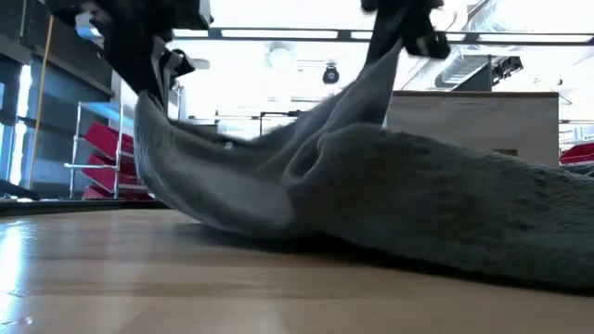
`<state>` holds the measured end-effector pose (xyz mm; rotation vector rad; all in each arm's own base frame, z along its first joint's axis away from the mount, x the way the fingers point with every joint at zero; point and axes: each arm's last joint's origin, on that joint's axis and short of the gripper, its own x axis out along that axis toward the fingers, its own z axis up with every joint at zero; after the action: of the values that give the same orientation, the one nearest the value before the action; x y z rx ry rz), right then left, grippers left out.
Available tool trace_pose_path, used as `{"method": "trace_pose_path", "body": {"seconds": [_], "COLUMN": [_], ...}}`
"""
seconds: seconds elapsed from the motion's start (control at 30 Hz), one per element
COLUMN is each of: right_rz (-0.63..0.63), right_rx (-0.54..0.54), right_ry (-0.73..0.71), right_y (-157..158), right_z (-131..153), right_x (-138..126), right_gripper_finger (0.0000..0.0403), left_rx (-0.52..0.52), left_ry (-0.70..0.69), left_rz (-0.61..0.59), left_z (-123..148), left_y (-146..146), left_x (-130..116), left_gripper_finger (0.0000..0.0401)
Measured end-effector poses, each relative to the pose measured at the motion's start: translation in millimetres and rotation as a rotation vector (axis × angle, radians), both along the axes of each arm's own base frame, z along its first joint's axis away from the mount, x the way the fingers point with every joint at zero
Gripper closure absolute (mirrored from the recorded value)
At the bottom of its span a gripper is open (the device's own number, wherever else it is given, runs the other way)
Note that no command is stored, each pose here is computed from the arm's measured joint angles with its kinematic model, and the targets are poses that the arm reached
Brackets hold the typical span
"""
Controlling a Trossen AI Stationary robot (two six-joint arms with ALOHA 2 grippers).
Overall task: Fold towel
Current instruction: Fold the gray towel
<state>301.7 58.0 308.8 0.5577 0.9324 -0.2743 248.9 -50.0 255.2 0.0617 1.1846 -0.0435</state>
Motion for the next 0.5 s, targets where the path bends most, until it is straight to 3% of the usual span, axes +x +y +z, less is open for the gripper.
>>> {"method": "trace_pose_path", "body": {"seconds": [0.23,0.37,0.5], "right_rz": [0.213,0.291,0.277], "right_rx": [0.021,0.024,-0.012], "right_ry": [0.019,0.16,0.285], "right_y": [31.2,49.1,58.8], "right_z": [5.5,-11.2,-23.1], "right_x": [-16.3,-21.2,-28.9], "right_gripper_finger": [0.0403,0.0403,0.0403], "left_rx": [-0.151,-0.087,0.012], "left_ry": [-0.036,0.009,0.079], "left_rz": [-0.035,-0.043,-0.012], "left_z": [0.3,-12.1,-24.9], "left_y": [-0.5,-1.6,0.8], "left_x": [8.3,14.8,17.7], "left_gripper_finger": [0.0399,0.0389,0.0368]}}
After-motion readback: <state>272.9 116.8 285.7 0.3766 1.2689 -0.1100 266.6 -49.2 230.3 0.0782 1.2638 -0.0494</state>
